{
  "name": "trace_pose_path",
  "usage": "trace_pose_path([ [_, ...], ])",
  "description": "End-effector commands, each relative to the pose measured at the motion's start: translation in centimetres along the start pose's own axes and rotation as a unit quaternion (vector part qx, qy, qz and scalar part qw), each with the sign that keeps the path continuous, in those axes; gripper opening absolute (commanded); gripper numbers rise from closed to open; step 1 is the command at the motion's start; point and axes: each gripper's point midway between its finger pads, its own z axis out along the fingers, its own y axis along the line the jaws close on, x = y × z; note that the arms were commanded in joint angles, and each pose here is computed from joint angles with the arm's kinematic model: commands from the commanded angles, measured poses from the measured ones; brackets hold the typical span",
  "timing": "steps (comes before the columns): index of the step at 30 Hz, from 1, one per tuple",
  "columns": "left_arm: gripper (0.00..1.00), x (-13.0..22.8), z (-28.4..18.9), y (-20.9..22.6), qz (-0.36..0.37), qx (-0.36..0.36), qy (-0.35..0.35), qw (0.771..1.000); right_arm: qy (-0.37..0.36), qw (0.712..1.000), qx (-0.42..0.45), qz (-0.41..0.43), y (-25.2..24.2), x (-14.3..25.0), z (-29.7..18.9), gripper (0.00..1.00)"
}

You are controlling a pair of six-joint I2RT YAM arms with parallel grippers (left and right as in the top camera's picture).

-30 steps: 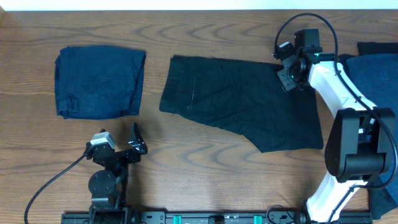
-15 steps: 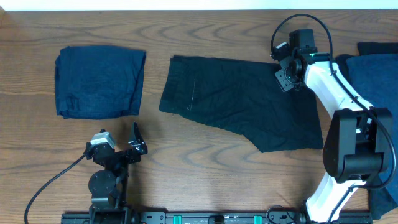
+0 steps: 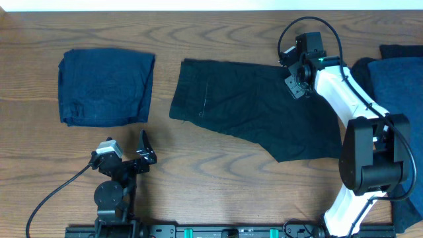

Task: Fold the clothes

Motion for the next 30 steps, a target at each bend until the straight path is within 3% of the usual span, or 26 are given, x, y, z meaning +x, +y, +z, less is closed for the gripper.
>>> trace_pose_path([
  [1, 0.98, 1.6, 0.1, 0.7, 0.009, -0.013, 0.022, 1.000, 0.012, 1.000, 0.009, -0.010, 0.1, 0.4, 0.4, 0.58],
  [7, 0.98, 1.6, 0.1, 0.7, 0.009, -0.013, 0.022, 1.000, -0.001, 1.000, 0.019, -0.004, -0.6, -0.2, 0.4, 0.59],
  [11, 0.98, 1.6, 0.1, 0.7, 0.009, -0.013, 0.022, 1.000, -0.029, 0.997, 0.037, 0.058, -2.5, -1.1, 0.5, 0.75],
  [16, 0.98, 1.6, 0.1, 0.7, 0.009, -0.013, 0.022, 1.000, -0.049, 0.993, -0.002, 0.110, -3.8, -0.5, 0.9, 0.73],
  [21, 0.98, 1.6, 0.1, 0.7, 0.009, -0.013, 0.022, 1.000, -0.080, 0.980, -0.080, 0.163, -4.6, 0.0, 1.2, 0.64],
  [30, 0.98, 1.6, 0.1, 0.7, 0.009, -0.013, 0.022, 1.000, -0.095, 0.969, -0.108, 0.199, -6.4, 1.2, 1.5, 0.54],
])
